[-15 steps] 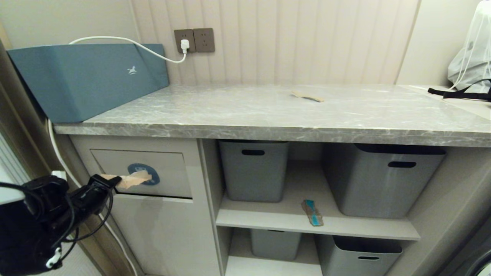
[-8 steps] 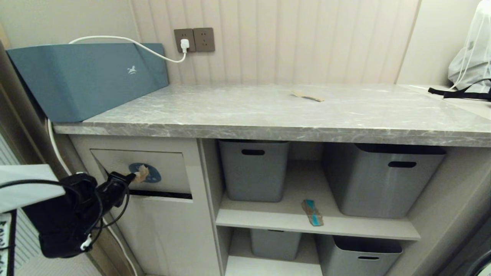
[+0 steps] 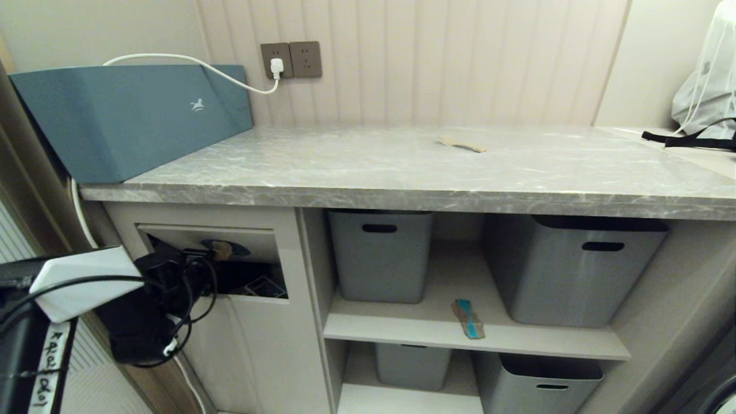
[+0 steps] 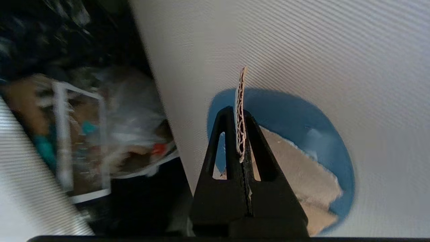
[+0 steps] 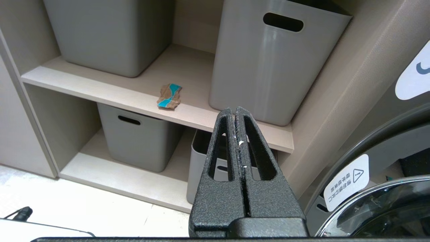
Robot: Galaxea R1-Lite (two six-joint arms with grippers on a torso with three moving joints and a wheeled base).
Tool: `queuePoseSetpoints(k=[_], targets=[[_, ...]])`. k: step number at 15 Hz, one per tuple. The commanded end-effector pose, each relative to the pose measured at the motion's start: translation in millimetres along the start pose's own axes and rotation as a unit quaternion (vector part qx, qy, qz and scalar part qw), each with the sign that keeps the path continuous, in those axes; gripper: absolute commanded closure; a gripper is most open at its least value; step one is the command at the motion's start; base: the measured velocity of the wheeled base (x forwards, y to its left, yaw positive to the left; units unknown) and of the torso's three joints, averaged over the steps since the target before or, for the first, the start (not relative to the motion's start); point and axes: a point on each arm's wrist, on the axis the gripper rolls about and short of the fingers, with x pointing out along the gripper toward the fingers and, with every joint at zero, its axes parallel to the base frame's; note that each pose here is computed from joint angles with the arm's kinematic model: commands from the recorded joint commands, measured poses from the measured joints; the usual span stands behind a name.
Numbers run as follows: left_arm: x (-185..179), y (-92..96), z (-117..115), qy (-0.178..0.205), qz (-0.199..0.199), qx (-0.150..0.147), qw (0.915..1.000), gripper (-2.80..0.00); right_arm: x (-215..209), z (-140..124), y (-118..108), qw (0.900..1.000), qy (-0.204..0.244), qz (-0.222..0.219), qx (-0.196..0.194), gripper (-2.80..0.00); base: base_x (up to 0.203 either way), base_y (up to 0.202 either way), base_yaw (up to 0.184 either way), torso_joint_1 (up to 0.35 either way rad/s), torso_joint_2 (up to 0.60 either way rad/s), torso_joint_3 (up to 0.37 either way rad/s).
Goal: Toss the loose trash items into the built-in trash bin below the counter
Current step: Put the garbage in the trash can
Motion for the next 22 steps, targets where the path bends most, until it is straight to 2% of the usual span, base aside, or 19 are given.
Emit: queuePoseSetpoints(k=[1,3,6,7,9,12,13,19,22], targets=[[10.0,-7.2,-0.4,-0.005,-0.007,-0.027,0.9996,0.0,0.1,0.0,0.0,1.0,0.001,0.001,-0.001,0.0,0.0,0.0,0.0,0.0,0.0,0.0],[16.7,-7.2,-0.1,-0.009,0.012,-0.05,0.9986,0.0,0.1,0.0,0.0,1.0,0.001,0.001,-0.001,0.0,0.0,0.0,0.0,0.0,0.0,0.0],[17.6,-2.5,-1.3,-0.007,0.019,-0.048,0.9986,0.0,0.1,0.1,0.0,1.0,0.0,0.001,-0.001,0.0,0.0,0.0,0.0,0.0,0.0,0.0],[18.2,1.8,-2.3,-0.004,0.024,-0.044,0.9987,0.0,0.0,0.4,-0.1,1.0,0.0,0.001,-0.002,0.0,0.0,0.0,0.0,0.0,0.0,0.0],[19.3,11.6,-1.6,0.008,0.03,-0.001,0.9995,0.0,0.0,0.3,0.0,1.0,0.001,0.001,-0.001,0.0,0.0,0.0,0.0,0.0,0.0,0.0],[21.1,11.7,0.1,0.019,0.024,0.007,0.9995,0.0,0.0,0.3,0.0,1.0,0.001,0.001,-0.001,0.0,0.0,0.0,0.0,0.0,0.0,0.0],[21.7,11.4,0.2,0.019,0.023,0.007,0.9995,-2.8,0.0,0.3,0.0,1.0,0.001,0.001,-0.001,0.0,0.0,0.0,0.0,0.0,0.0,0.0],[23.0,12.5,-0.9,0.021,0.025,0.009,0.9994,-2.8,0.0,0.2,0.0,1.0,0.001,0.001,-0.001,0.0,0.0,0.0,0.0,0.0,0.0,0.0],[27.1,16.1,-1.7,0.024,0.038,0.029,0.9986,-2.8,0.0,0.3,0.0,1.0,0.001,0.001,-0.001,0.0,0.0,0.0,0.0,0.0,0.0,0.0]])
